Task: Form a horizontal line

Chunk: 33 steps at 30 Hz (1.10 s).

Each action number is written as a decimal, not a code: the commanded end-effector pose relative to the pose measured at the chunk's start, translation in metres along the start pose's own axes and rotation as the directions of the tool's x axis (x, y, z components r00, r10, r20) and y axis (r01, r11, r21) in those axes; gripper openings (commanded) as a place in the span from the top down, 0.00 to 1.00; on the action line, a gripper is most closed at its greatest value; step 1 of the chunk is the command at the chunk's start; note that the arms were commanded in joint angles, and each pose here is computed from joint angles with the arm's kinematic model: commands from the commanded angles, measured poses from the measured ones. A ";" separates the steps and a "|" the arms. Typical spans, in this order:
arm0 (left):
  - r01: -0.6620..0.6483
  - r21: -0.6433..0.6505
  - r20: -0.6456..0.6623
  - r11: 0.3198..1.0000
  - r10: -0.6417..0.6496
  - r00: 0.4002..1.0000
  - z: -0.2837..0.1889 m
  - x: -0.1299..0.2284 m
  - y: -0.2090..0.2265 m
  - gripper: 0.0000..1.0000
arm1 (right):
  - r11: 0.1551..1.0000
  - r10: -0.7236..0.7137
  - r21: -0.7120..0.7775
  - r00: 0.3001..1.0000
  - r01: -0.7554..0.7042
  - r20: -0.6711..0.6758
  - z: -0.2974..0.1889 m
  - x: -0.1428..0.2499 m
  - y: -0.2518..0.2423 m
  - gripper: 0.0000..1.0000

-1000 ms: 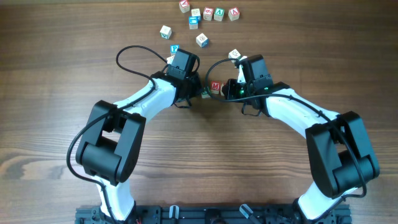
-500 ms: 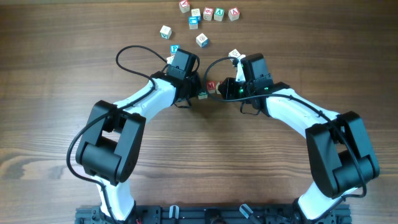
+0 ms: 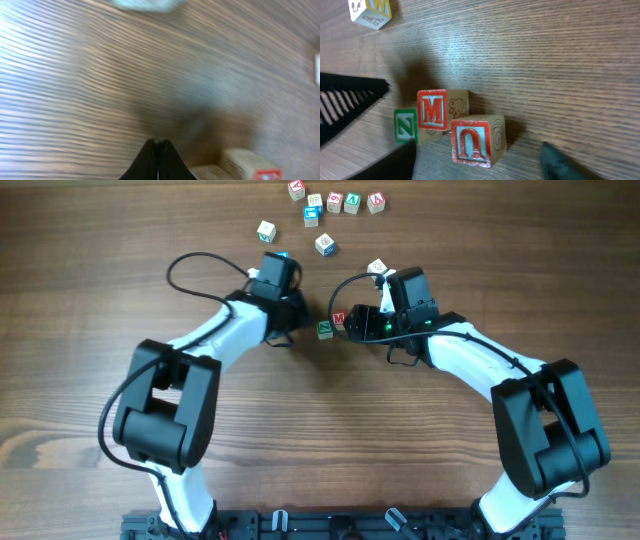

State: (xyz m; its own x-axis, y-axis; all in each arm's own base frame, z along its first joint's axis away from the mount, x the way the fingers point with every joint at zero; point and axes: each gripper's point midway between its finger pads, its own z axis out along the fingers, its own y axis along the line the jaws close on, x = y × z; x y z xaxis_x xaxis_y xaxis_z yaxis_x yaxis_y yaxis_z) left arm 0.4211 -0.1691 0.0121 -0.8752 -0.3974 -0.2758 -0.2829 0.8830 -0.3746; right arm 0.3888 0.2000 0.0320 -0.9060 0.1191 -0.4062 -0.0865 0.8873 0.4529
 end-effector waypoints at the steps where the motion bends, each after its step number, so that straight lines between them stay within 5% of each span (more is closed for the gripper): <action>1: 0.049 -0.048 -0.026 0.998 -0.050 0.998 0.005 -0.003 0.027 0.94 | 0.999 0.005 0.054 1.000 -0.005 0.000 0.006 0.004 -0.012 0.09; 9: 0.084 -0.104 -0.054 0.991 -0.090 0.995 0.001 -0.003 0.051 0.96 | 1.000 -0.014 0.027 0.995 0.012 0.095 -0.011 -0.029 0.002 0.01; 13: 0.230 -0.139 -0.036 0.963 -0.237 0.971 -0.005 -0.014 0.075 0.96 | 0.999 -0.035 -0.029 0.976 0.042 0.216 -0.032 -0.065 0.024 0.02; 15: 0.293 -0.126 -0.034 0.948 -0.299 0.954 -0.010 -0.023 0.086 0.96 | 0.998 -0.009 -0.060 0.965 0.026 0.262 -0.038 -0.080 0.034 0.31; 16: 0.329 -0.089 -0.043 0.940 -0.334 0.942 -0.014 -0.031 0.091 0.96 | 0.997 0.004 -0.077 0.958 0.019 0.285 -0.042 -0.089 0.040 0.62; 19: 0.372 -0.026 -0.071 0.928 -0.372 0.925 -0.020 -0.041 0.096 0.96 | 0.995 -0.004 -0.095 0.948 0.036 0.319 -0.047 -0.104 0.050 0.90; 25: 0.394 0.022 -0.122 0.919 -0.389 0.913 -0.028 -0.046 0.109 0.96 | 0.993 -0.013 -0.107 0.942 0.052 0.335 -0.047 -0.133 0.068 0.95; 33: 0.410 0.000 -0.154 0.912 -0.405 0.901 -0.029 -0.037 0.113 0.93 | 0.996 -0.081 -0.015 0.986 0.084 0.146 0.006 -0.129 0.075 0.95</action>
State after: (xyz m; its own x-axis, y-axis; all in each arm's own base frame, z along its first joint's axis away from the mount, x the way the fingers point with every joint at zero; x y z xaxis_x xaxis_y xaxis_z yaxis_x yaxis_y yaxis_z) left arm 0.4132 -0.0432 0.0051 -0.7195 -0.6941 0.0234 -0.6311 0.6393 -0.4393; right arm 0.4945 0.2369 0.1422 -0.7892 0.1885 -0.5845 -0.1515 0.8626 0.4826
